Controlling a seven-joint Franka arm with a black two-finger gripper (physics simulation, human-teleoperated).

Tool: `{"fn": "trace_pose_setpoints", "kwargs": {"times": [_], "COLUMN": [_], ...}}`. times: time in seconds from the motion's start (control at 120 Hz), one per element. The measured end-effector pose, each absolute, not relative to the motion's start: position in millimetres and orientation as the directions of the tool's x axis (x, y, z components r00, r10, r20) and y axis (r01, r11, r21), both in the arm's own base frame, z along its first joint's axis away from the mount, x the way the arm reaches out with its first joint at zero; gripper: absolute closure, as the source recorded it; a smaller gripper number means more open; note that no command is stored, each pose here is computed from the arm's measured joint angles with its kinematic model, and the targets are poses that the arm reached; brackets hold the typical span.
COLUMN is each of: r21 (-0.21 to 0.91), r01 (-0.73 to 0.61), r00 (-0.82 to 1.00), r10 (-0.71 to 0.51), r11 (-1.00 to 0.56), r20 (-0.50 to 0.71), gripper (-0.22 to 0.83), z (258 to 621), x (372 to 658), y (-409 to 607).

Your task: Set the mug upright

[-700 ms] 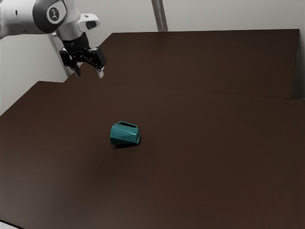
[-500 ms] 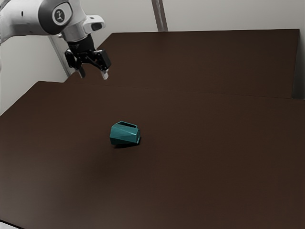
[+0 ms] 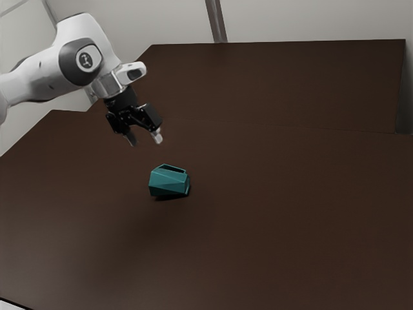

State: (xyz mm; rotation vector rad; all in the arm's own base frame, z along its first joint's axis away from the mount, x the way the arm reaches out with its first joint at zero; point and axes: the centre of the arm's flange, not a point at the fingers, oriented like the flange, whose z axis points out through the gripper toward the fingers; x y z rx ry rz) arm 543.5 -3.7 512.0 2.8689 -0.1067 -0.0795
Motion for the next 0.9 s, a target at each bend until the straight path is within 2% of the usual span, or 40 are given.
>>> {"fn": "trace_pose_setpoints", "kwargs": {"times": [0.167, 0.342, 0.4, 0.558, 0.9], "r21": [0.369, 0.454, 0.481, 0.520, 0.537], "r01": [-0.023, 0.002, -0.040, -0.229, -0.341], "r00": [0.999, 0.994, 0.993, 0.972, 0.936], "r10": [-0.010, 0.051, 0.020, -0.161, -0.226], "r11": [-0.929, -0.891, -0.876, -0.823, -0.772], "r20": [0.036, 0.096, 0.119, 0.174, 0.269], "gripper": [0.00, 0.00, 0.00, 0.00, 0.00], "z": [493, 457, 444, 417, 395], "x": [547, 535, 540, 562, 555], "y": [94, 174, 169, 97, 104]}}
